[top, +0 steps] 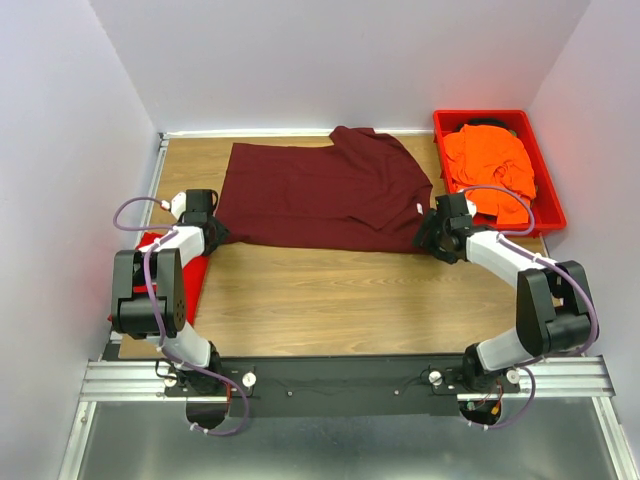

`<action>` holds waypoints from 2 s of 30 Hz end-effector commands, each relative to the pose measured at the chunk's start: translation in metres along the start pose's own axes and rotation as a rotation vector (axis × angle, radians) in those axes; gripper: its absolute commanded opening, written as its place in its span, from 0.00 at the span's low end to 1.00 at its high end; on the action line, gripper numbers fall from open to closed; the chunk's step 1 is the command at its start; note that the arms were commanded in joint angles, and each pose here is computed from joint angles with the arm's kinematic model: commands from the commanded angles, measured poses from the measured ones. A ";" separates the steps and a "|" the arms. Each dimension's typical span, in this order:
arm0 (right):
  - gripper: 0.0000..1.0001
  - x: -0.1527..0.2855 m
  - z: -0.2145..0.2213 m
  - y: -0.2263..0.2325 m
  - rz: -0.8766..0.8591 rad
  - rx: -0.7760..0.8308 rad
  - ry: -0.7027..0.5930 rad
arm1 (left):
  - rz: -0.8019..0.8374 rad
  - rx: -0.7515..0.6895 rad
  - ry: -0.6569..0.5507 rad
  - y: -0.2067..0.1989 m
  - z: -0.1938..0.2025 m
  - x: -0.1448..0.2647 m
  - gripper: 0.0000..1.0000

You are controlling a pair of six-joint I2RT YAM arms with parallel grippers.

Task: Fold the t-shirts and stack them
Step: Fold the tshirt

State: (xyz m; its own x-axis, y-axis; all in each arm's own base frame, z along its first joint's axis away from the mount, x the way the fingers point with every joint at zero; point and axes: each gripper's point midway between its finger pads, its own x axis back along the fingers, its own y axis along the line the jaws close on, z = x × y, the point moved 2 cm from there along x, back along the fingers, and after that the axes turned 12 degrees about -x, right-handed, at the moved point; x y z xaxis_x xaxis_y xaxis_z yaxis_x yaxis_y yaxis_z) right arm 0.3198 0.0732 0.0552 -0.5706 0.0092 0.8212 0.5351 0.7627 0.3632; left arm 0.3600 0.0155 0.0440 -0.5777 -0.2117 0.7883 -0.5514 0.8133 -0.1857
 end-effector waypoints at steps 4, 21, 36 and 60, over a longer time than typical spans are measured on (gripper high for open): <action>0.67 -0.010 -0.008 -0.014 0.067 -0.003 -0.046 | -0.041 -0.008 -0.017 0.009 -0.002 -0.006 0.39; 0.17 -0.018 -0.026 -0.010 0.090 -0.001 -0.103 | -0.046 -0.031 -0.041 0.004 -0.021 0.005 0.00; 0.04 0.014 -0.005 -0.052 0.100 -0.058 -0.068 | -0.073 -0.044 -0.068 0.020 -0.018 0.034 0.00; 0.53 0.048 -0.054 0.006 -0.046 -0.035 -0.107 | 0.154 -0.184 -0.164 -0.044 -0.050 0.085 0.56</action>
State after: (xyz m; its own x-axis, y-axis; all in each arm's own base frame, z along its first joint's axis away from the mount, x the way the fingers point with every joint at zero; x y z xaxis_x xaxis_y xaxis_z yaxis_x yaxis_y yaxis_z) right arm 0.3086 0.0412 0.1112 -0.6533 0.0578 0.7549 0.5455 0.7273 0.4164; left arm 0.3458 0.0218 0.1375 -0.6973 -0.2450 0.6736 -0.4677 0.8676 -0.1686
